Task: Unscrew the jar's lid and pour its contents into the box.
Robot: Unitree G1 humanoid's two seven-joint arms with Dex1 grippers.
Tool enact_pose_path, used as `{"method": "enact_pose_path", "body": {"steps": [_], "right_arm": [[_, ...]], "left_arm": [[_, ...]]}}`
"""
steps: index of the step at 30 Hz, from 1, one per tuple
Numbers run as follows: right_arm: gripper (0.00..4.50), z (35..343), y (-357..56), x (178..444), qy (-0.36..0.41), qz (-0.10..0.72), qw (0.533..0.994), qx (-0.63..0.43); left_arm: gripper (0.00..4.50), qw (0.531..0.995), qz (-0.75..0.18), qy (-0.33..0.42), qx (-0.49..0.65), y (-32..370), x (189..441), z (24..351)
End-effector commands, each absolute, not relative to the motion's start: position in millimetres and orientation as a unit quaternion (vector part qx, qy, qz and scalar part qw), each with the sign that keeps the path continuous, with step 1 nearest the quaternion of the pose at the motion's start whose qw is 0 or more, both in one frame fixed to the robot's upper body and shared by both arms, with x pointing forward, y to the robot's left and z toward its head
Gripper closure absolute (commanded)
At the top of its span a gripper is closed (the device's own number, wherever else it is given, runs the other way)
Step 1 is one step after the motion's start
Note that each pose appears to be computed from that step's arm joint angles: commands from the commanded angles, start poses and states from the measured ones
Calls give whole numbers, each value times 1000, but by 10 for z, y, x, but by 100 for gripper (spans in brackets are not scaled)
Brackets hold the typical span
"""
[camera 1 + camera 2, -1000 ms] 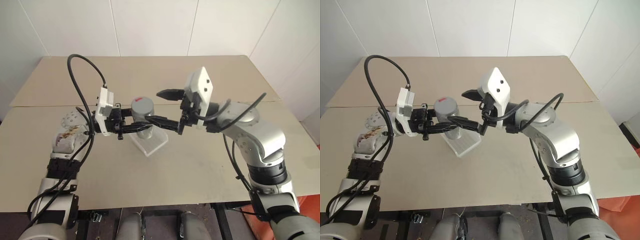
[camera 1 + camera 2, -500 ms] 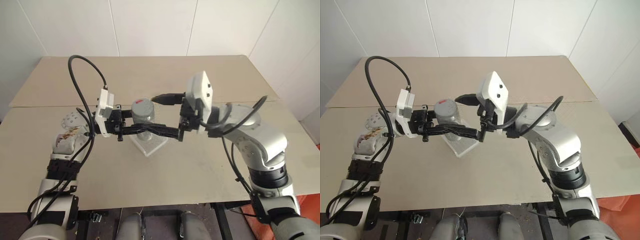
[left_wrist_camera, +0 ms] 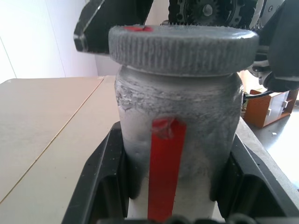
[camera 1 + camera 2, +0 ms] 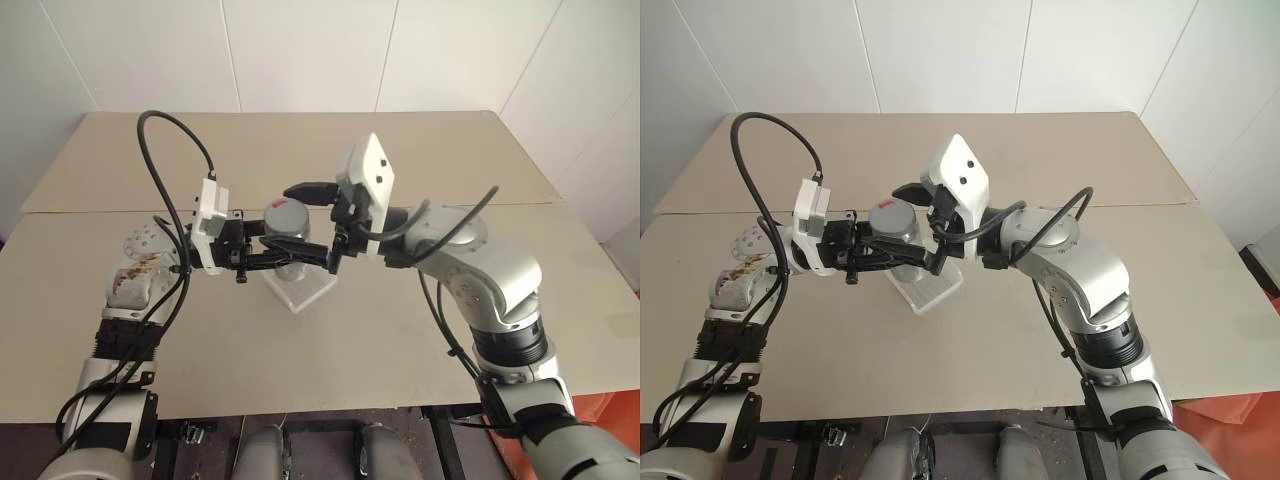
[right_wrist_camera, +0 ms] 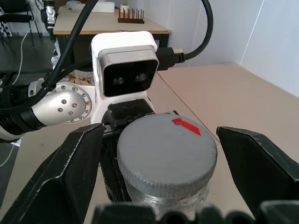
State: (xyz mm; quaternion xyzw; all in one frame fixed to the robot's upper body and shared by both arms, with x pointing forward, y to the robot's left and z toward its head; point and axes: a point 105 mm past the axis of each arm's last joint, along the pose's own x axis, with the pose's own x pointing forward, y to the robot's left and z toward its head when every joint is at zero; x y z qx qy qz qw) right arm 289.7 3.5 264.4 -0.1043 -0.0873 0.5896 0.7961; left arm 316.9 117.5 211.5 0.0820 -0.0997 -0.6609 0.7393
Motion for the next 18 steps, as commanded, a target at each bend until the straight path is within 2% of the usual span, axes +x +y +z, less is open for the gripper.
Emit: {"method": "enact_pose_path", "body": {"steps": [1,3,4,12,16,18], "right_arm": [[86,2792,19,2852,-112,591,792,-105],[152,2819,0,2865,-115,588,795,-99],[172,2854,-17,2876,-116,585,797,-89],[173,3219,-292,2972,-126,566,814,33],[173,3231,-425,2988,-123,550,825,43],[173,3162,-498,3018,-123,525,842,15]], "left_arm": [[257,734,-661,-119,99,1176,3123,2193],[257,734,-661,-119,99,1176,3122,2189],[257,735,-661,-118,99,1176,3122,2185],[257,736,-660,-111,96,1178,3116,2133],[257,737,-661,-108,95,1185,3105,2109],[257,737,-660,-106,94,1191,3100,2104]]}}
